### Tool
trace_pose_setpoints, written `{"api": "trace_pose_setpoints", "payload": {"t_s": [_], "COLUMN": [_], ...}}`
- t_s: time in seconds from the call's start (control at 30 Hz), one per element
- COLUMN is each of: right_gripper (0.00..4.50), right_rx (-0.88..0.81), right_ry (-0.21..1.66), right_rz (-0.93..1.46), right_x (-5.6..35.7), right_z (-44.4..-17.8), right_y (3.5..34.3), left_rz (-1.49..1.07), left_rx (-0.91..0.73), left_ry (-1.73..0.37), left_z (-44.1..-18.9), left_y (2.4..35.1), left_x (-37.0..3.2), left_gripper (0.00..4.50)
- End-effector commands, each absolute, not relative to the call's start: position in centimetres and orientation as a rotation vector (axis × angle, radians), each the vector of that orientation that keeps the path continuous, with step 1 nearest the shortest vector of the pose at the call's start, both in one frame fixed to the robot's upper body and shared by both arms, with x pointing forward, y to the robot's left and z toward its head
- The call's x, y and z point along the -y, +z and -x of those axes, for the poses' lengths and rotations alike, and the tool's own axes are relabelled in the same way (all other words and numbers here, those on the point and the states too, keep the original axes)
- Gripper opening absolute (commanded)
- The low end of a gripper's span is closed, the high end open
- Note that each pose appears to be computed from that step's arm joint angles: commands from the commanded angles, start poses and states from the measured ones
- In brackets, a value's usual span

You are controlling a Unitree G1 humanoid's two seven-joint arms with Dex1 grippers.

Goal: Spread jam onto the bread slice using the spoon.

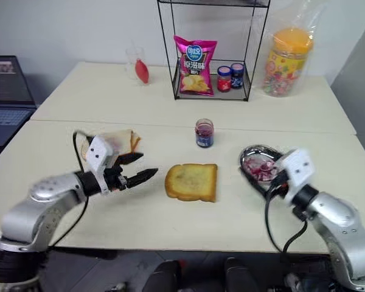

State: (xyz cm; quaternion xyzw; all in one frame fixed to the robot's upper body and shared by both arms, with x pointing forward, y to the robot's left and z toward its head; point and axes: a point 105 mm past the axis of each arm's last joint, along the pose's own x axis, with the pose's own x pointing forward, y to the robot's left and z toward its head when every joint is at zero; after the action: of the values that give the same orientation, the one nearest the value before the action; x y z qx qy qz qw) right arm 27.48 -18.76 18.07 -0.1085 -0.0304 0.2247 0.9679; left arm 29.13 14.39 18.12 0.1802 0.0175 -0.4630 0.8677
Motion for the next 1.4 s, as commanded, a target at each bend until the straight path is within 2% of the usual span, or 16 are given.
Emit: {"api": "trace_pose_setpoints", "payload": {"t_s": [0.03,0.17,0.3,0.43,0.63,0.97,1.33,1.4], "right_gripper": [4.5,4.5,4.5,4.5,4.5,4.5,4.5,4.13], "right_rx": [0.108,0.076,0.013,0.0,-0.055,-0.123,-0.12,-0.119], "right_ry": [0.273,0.18,0.094,0.106,0.12,0.275,0.326,0.324], "right_rz": [0.053,-0.048,-0.239,-0.415,-0.519,-0.578,-0.637,-0.644], "right_x": [22.7,24.8,26.7,27.1,28.4,26.9,26.3,26.5], "right_z": [-27.7,-28.3,-30.3,-31.9,-33.6,-36.1,-37.8,-38.0], "right_y": [19.0,17.9,15.3,14.7,13.6,13.1,13.6,13.5], "left_rz": [-0.437,-0.442,-0.453,-0.456,-0.438,-0.419,-0.432,-0.435], "left_rx": [-0.043,-0.019,0.003,0.007,-0.012,-0.036,-0.043,-0.041], "left_ry": [-1.218,-1.314,-1.367,-1.378,-1.429,-1.444,-1.44,-1.438], "left_z": [-27.0,-26.4,-26.5,-26.6,-25.7,-25.5,-25.8,-25.8], "left_y": [18.7,19.6,19.6,19.0,18.4,17.9,18.0,18.0], "left_x": [-11.2,-9.7,-7.9,-7.1,-6.6,-6.2,-6.2,-6.2], "left_gripper": [4.46,4.46,4.46,4.46,4.46,4.46,4.46,4.5]}}
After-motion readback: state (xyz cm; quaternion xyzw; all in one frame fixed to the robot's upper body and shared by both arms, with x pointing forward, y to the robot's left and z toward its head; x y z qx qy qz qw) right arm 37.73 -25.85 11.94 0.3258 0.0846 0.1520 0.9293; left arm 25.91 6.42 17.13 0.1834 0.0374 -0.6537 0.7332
